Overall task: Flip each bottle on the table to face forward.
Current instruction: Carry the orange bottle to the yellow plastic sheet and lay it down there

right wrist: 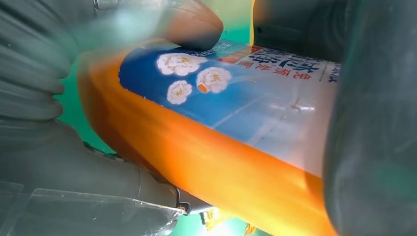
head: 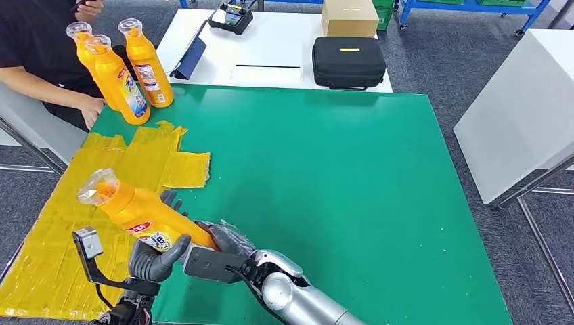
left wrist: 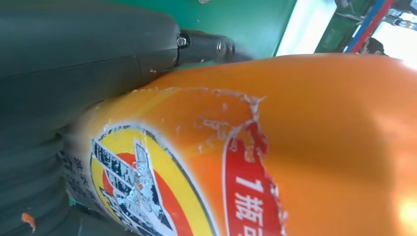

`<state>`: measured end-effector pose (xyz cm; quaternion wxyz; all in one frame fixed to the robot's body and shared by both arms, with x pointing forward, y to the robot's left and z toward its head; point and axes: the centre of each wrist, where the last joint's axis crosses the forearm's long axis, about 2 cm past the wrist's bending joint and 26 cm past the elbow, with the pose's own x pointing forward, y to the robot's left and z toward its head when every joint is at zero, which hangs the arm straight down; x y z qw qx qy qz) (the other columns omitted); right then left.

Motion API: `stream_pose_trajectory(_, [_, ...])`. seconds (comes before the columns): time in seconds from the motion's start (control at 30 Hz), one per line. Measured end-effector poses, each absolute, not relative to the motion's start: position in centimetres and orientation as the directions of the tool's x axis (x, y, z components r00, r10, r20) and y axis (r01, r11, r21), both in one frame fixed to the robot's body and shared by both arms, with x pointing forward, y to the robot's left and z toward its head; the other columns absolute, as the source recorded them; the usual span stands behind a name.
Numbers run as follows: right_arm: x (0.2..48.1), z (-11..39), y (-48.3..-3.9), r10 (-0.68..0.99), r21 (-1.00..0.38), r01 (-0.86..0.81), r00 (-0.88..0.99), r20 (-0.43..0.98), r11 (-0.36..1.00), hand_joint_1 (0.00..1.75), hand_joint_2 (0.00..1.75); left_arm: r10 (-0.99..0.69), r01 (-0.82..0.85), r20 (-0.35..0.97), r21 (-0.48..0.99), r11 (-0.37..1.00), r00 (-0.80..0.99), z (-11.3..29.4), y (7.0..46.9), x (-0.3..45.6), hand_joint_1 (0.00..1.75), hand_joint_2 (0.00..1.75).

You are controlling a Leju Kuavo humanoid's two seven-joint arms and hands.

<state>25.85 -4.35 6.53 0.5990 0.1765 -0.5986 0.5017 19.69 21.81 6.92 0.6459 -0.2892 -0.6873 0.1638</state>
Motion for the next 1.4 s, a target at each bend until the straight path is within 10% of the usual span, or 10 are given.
stream_pose_trajectory(0.57, [26.2,6.5,-4.1,0.413,-0.404,-0.814,-0.226,0.882,0.418,1.71,1.75,0.613,0.146,0.790,-0.605,0.783,-0.014,6.9,21.9,19.7,1.75,1.75])
stream_pose_trajectory(0.7, [26.2,6.5,-4.2,0.409,-0.406,-0.807,-0.227,0.884,0.430,0.07,1.75,0.602,0.139,0.798,-0.594,0.792,-0.024,6.9,21.8,19.8,1.75,1.75])
stream_pose_trajectory(0.93, [25.7,5.4,-6.5,0.372,-0.307,-0.789,-0.108,0.922,0.532,0.00,1.75,0.431,0.048,0.891,-0.429,0.902,-0.142,8.2,21.7,20.8,1.75,1.75])
stream_pose_trajectory(1.07, [25.2,4.8,-7.7,0.367,-0.286,-0.781,-0.079,0.927,0.555,0.00,0.00,0.420,0.037,0.890,-0.420,0.907,-0.178,9.0,21.9,21.3,1.75,1.75])
stream_pose_trajectory(1.4, [25.3,5.0,-12.1,0.295,-0.221,-0.667,-0.001,0.955,0.712,0.00,0.00,0.036,-0.223,0.959,-0.101,0.970,-0.280,9.9,24.0,20.6,1.75,1.75])
